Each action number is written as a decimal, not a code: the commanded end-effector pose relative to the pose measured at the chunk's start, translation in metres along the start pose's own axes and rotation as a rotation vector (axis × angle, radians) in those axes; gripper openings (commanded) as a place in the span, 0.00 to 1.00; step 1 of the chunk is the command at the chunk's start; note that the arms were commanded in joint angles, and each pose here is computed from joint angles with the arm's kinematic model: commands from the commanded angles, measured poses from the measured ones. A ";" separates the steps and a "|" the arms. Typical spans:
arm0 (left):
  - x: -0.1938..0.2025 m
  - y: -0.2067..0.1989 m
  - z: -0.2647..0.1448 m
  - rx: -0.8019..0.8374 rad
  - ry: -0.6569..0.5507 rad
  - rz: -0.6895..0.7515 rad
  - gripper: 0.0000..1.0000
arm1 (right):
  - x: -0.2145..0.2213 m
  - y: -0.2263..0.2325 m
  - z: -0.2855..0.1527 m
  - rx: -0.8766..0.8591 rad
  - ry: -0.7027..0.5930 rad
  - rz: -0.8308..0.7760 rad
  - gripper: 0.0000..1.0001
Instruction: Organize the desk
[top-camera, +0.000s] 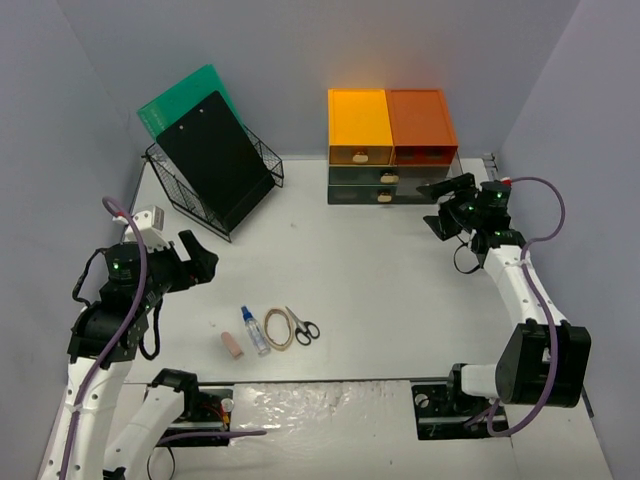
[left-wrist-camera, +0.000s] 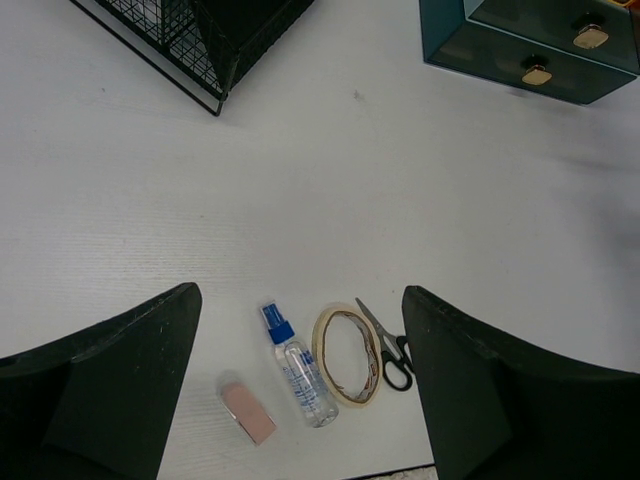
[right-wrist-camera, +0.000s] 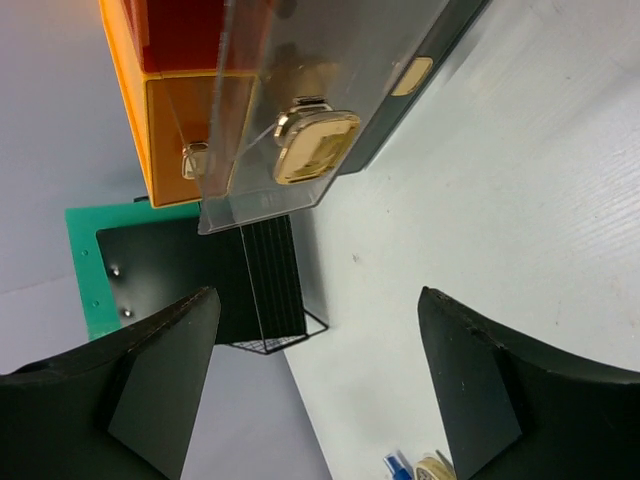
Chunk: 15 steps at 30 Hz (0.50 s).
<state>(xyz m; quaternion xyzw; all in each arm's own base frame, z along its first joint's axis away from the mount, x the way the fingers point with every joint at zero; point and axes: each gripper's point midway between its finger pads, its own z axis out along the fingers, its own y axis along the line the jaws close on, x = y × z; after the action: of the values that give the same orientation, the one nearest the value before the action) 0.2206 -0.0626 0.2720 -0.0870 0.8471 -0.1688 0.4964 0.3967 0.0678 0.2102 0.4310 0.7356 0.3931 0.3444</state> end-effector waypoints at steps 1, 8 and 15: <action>-0.024 -0.013 -0.008 0.042 -0.064 0.012 0.79 | 0.014 0.052 -0.010 -0.074 0.053 -0.173 0.78; -0.019 -0.011 -0.005 0.035 -0.059 -0.006 0.79 | 0.119 0.005 0.003 0.149 0.376 -0.488 0.77; -0.015 -0.006 -0.009 0.015 -0.053 -0.002 0.79 | 0.226 -0.080 -0.019 0.426 0.600 -0.894 0.65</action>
<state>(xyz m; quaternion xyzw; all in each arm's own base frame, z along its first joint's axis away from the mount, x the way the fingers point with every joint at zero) 0.2199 -0.0624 0.2731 -0.0888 0.8461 -0.1694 0.4976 0.3220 0.2325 0.1478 0.1168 0.9323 0.2769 0.2013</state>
